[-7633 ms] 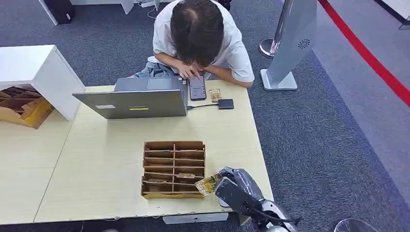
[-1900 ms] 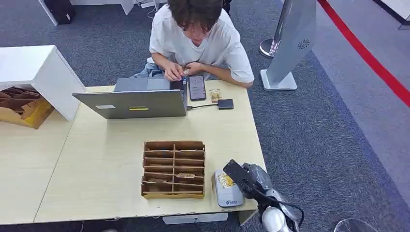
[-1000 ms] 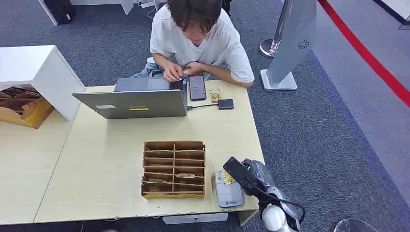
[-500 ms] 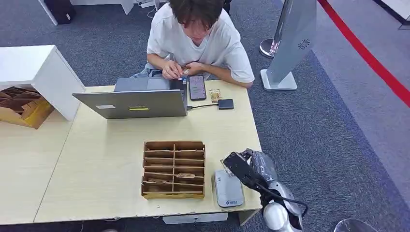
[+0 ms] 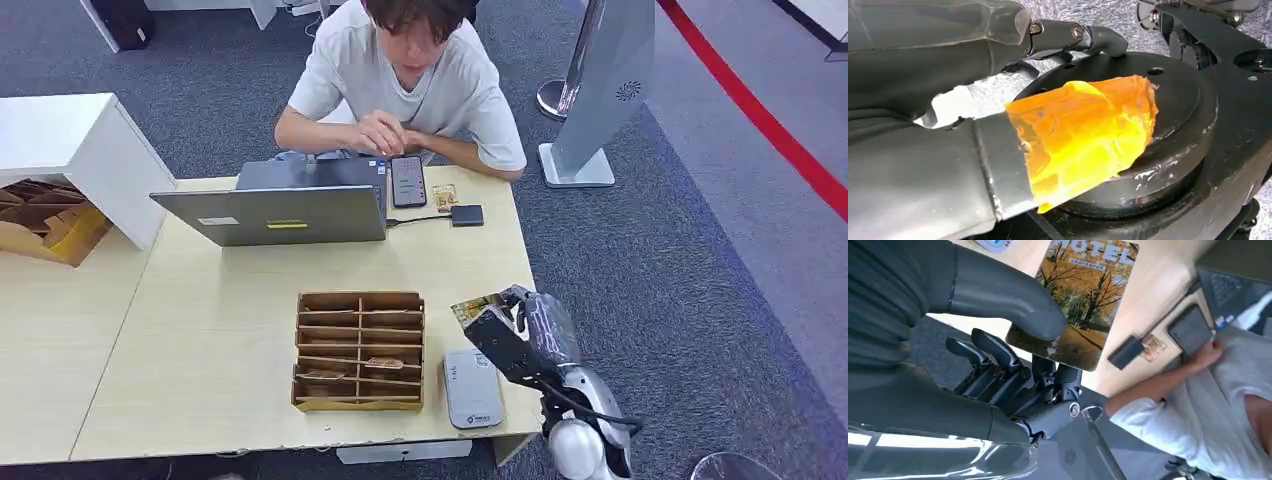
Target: Pass the card to the sensor for recognition and then transmit it.
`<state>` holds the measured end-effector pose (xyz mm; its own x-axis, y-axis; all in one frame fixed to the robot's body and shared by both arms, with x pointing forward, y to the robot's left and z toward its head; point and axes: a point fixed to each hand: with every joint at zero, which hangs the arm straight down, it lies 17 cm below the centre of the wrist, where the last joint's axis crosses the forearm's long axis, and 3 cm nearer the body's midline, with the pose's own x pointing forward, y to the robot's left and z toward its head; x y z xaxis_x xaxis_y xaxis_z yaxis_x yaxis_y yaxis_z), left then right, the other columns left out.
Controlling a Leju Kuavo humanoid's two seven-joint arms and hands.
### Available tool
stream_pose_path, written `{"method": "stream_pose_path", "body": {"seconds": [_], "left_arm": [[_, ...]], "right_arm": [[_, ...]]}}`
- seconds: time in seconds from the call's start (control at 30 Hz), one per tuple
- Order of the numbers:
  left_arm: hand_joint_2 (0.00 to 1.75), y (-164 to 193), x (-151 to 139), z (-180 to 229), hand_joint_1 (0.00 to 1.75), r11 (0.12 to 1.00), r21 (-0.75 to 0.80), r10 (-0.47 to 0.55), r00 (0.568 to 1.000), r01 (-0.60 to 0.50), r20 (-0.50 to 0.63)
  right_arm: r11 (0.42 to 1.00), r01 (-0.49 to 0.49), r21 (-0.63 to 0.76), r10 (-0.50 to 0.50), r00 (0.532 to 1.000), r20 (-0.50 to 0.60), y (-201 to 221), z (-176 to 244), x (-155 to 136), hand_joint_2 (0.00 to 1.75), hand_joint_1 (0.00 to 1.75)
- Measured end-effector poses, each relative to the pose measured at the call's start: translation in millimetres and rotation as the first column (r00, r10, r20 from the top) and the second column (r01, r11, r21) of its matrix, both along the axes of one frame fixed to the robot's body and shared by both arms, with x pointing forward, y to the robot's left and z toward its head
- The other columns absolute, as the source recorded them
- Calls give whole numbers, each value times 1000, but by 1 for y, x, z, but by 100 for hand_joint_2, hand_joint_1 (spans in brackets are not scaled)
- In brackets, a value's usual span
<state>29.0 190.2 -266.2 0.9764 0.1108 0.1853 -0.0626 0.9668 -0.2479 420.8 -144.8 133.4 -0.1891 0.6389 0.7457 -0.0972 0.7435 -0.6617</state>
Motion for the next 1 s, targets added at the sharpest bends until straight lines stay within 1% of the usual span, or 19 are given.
{"method": "stream_pose_path", "body": {"seconds": [0.3,0.7,0.83,1.0], "left_arm": [[0,-1,0,0,0,1000,4,3,1000,-3,5],[0,-2,0,0,0,1000,4,3,1000,-3,6],[0,-2,0,0,0,1000,3,-3,1000,3,8],[0,-1,0,0,0,1000,3,-21,1000,21,10]], "right_arm": [[998,-37,46,29,987,159,10,52,-9,175,175],[997,-52,53,41,980,196,15,66,-13,175,175],[995,-83,61,64,963,260,21,83,-18,175,175],[991,-129,42,107,935,339,38,107,-23,175,175]]}}
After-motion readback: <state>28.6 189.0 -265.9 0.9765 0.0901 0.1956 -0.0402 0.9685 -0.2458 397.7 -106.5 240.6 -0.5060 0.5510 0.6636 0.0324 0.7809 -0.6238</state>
